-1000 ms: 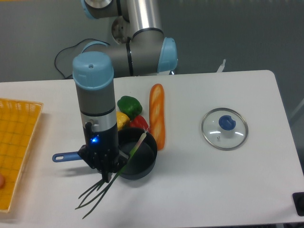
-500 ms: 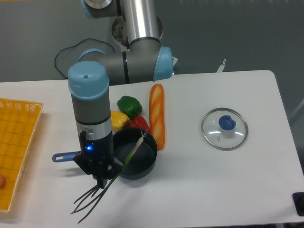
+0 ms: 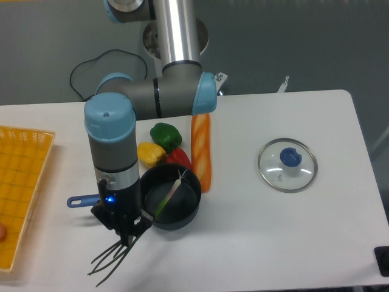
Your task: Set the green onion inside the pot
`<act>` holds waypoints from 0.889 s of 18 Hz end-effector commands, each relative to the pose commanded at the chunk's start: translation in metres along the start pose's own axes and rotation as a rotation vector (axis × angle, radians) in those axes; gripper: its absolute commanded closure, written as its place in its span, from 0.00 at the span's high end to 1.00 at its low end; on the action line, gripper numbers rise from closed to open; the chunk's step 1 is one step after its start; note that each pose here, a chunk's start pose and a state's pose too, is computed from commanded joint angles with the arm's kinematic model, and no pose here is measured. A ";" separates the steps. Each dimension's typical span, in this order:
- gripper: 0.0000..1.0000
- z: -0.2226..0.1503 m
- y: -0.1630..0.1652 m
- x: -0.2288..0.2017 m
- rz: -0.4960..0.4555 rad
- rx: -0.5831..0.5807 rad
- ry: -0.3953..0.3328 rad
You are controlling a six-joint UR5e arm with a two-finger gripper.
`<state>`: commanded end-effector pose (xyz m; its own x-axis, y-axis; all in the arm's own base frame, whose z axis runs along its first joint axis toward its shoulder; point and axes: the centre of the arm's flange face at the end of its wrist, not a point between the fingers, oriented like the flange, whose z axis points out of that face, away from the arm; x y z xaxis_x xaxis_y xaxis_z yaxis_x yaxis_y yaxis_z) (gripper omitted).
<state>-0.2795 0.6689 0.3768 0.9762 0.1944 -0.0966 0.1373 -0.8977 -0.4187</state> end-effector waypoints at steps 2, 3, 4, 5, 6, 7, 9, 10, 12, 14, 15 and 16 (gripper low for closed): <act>0.04 -0.003 0.001 0.001 0.000 0.001 -0.001; 0.04 -0.005 0.001 0.000 -0.001 0.004 -0.002; 0.05 -0.008 0.002 0.000 -0.001 0.010 -0.005; 0.08 -0.008 0.003 0.000 -0.002 0.012 -0.007; 0.09 -0.012 0.003 0.000 0.001 0.021 -0.010; 0.11 -0.014 0.002 0.000 0.003 0.028 -0.013; 0.18 -0.014 0.003 0.000 0.006 0.035 -0.016; 0.25 -0.012 0.005 0.001 0.008 0.038 -0.017; 0.39 -0.008 0.008 0.002 0.021 0.041 -0.021; 0.47 -0.009 0.010 0.003 0.036 0.041 -0.021; 0.51 -0.009 0.012 0.003 0.042 0.038 -0.020; 0.55 -0.009 0.013 0.004 0.050 0.039 -0.019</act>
<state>-0.2726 0.6548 0.3791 0.9782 0.1577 -0.1351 0.0817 -0.8905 -0.4475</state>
